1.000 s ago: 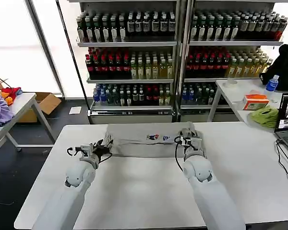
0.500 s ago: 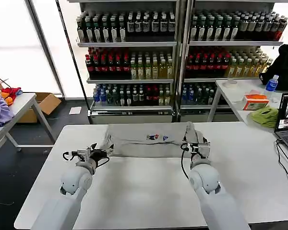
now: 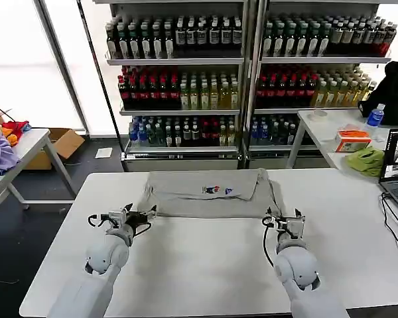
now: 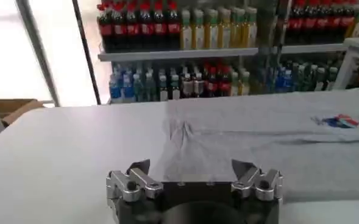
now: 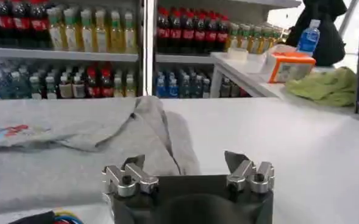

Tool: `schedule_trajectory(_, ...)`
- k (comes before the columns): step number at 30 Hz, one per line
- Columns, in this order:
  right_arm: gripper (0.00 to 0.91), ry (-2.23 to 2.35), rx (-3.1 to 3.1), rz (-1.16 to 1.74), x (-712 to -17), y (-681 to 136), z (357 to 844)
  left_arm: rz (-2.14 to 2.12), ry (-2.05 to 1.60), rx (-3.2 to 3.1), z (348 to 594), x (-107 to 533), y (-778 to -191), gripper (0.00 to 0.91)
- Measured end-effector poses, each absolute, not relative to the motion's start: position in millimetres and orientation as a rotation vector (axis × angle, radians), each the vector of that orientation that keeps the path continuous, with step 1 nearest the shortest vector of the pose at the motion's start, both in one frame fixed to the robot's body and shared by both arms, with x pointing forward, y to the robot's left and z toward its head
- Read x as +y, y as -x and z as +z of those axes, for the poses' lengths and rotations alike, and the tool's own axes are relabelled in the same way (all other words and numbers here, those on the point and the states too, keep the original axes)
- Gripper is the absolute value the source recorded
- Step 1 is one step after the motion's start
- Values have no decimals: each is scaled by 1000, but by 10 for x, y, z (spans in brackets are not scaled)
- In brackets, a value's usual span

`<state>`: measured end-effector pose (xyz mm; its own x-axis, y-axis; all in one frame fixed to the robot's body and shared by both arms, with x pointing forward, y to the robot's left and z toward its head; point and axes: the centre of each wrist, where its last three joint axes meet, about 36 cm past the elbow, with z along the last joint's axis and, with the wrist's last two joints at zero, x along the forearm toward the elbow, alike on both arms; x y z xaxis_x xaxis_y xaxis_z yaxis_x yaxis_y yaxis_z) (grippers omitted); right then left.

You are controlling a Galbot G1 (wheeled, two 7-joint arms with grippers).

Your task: Fold and organize the clothes.

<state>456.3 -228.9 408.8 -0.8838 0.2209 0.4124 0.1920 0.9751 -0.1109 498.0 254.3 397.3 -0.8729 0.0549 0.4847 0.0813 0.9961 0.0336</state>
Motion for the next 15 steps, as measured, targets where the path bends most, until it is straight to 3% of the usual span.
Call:
schedule_trajectory(11, 887, 287, -2652, 74, -2282, -4629, 3910, -94, 83, -2618, 3853, 2539, -5032, 907)
schedule_trajectory(12, 534, 288, -2649, 71, -2278, -4642, 3897, -95, 83, -2615, 3844, 2537, -5038, 796)
schedule_trajectory(14, 242, 290, -2644, 65, -2275, -4667, 3867, -99, 82, -2610, 3827, 2537, -5047, 544)
schedule_trajectory(15, 60, 290, -2641, 62, -2275, -4675, 3848, -101, 83, -2607, 3819, 2535, -5046, 202)
